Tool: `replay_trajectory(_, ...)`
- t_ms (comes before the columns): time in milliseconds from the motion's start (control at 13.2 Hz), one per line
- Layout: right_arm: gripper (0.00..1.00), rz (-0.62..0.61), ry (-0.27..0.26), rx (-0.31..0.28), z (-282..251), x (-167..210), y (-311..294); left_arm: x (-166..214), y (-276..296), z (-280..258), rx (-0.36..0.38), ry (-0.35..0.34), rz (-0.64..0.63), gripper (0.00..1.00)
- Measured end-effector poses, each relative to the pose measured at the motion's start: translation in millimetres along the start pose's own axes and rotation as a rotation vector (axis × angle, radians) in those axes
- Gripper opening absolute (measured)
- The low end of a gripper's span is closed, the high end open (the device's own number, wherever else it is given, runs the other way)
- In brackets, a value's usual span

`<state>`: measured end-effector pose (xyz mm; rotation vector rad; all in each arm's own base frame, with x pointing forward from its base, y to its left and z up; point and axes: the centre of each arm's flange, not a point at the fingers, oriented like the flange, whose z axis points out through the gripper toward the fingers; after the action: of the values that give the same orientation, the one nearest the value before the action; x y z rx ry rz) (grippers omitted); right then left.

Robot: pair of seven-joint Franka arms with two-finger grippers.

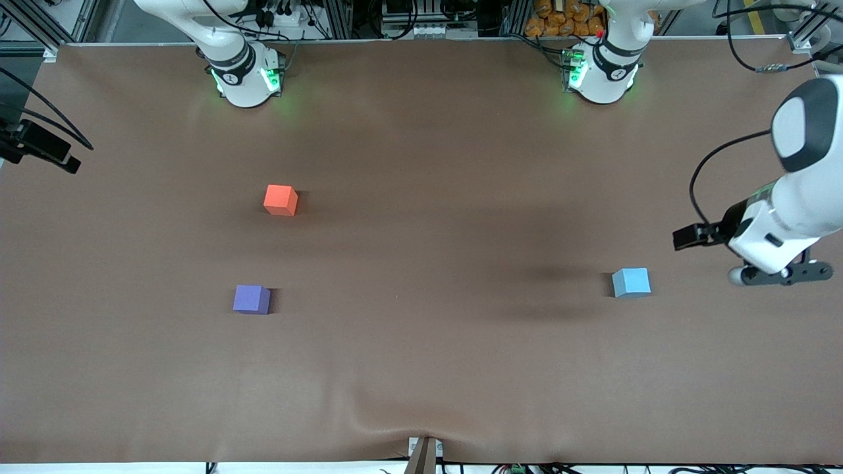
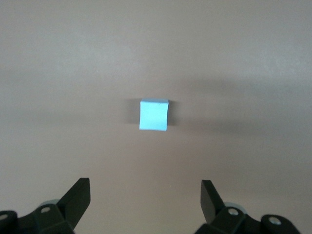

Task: Place blue block between orange and purple blocks
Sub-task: 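Reach the left gripper down toward the light blue cube, then close the left gripper around the light blue cube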

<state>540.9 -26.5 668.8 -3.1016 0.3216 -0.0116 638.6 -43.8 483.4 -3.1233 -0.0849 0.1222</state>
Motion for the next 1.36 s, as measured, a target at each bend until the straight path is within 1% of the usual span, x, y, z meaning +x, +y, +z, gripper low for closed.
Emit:
replay_trajectory(227,1.0,0.002,0.0,0.0,0.1,0.2,0.9,19.0,3.1,32.0,-0.006,0.008,0.002,1.0)
replay_trajectory(303,1.0,0.002,0.0,0.0,0.1,0.2,0.9,24.5,3.0,46.7,-0.006,-0.001,0.0,1.0)
replay_trajectory(531,1.0,0.002,0.0,0.0,0.1,0.3,1.1,40.0,-5.8,104.0,-0.006,-0.062,-0.016,1.0)
replay_trajectory(682,1.0,0.002,0.0,0.0,0.1,0.3,1.1,45.6,-11.2,132.3,-0.013,-0.088,-0.028,1.0)
replay_trajectory(834,1.0,0.002,0.0,0.0,0.2,0.3,1.1,45.4,-8.7,157.3,-0.037,-0.105,-0.037,1.0)
replay_trajectory(986,1.0,0.002,0.0,0.0,0.2,0.3,1.1,42.2,-7.6,181.1,-0.042,-0.111,-0.039,1.0)
replay_trajectory(1365,1.0,0.002,0.0,0.0,0.1,0.3,1.2,29.4,-8.1,225.2,-0.043,-0.098,-0.042,1.0)
